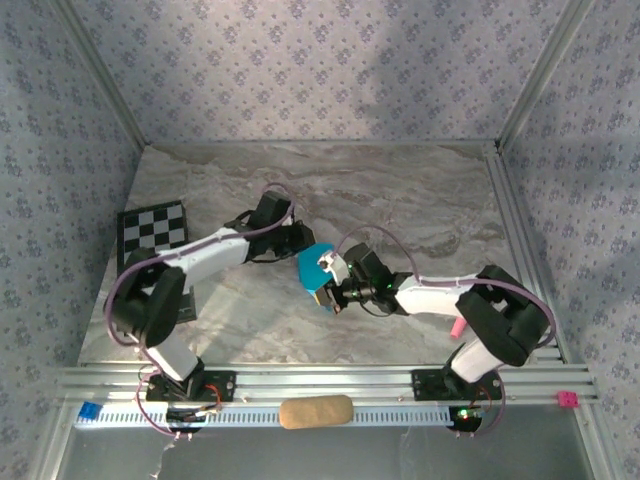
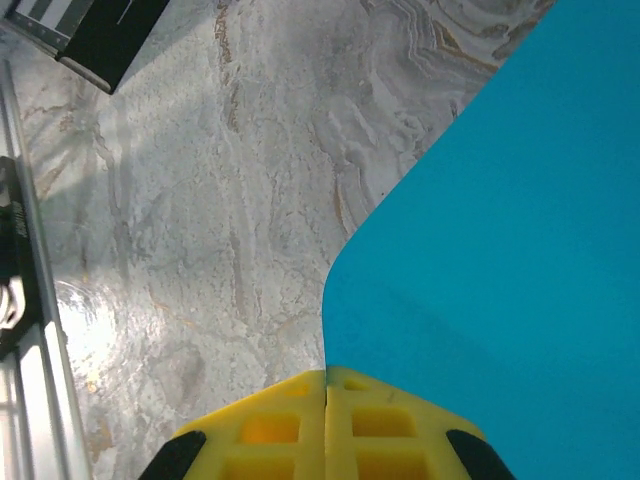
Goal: Fold a paper plane with a square sheet of paper (pick it up from the middle)
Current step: Third fold the triangle at the center of the table.
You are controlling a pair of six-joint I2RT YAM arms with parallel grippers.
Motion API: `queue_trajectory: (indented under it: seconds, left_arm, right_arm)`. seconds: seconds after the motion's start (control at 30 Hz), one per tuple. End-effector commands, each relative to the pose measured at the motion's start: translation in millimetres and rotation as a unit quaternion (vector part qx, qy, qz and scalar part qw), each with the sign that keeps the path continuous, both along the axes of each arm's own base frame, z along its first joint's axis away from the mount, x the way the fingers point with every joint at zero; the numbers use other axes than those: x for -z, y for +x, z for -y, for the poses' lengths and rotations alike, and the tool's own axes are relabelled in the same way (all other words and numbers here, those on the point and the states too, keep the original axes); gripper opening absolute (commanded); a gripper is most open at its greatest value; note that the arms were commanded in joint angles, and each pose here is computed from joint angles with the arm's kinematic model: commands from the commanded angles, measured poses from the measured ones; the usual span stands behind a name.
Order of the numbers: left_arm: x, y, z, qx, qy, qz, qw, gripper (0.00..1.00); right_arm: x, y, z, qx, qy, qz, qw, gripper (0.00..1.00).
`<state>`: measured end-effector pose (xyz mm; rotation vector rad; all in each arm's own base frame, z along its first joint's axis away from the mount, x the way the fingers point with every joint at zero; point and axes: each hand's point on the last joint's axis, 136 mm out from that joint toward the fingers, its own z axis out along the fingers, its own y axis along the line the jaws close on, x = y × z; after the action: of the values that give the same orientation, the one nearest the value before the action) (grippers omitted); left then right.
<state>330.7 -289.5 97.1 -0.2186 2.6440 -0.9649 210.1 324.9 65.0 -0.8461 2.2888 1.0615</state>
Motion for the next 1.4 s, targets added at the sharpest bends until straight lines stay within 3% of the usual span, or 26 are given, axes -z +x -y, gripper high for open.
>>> queue_trajectory:
  seconds: [0.0, 0.53, 1.37]
  left_arm:
    - [12.1, 2.1, 11.6, 0.032, -0.004, -0.018, 0.999, 0.12]
    - [83.7, -9.1, 16.1, 0.074, 0.067, -0.080, 0.992, 0.08]
    - [91.7, -16.9, 24.2, 0.099, 0.080, -0.081, 0.988, 0.08]
  right_arm:
    - [-2.7, -2.9, -3.6, 0.000, 0.024, -0.066, 0.998, 0.00]
    - [7.9, 6.5, 0.2, 0.022, 0.047, -0.148, 0.988, 0.00]
    - [17.6, 42.0, 23.9, 0.064, 0.042, -0.168, 0.983, 0.00]
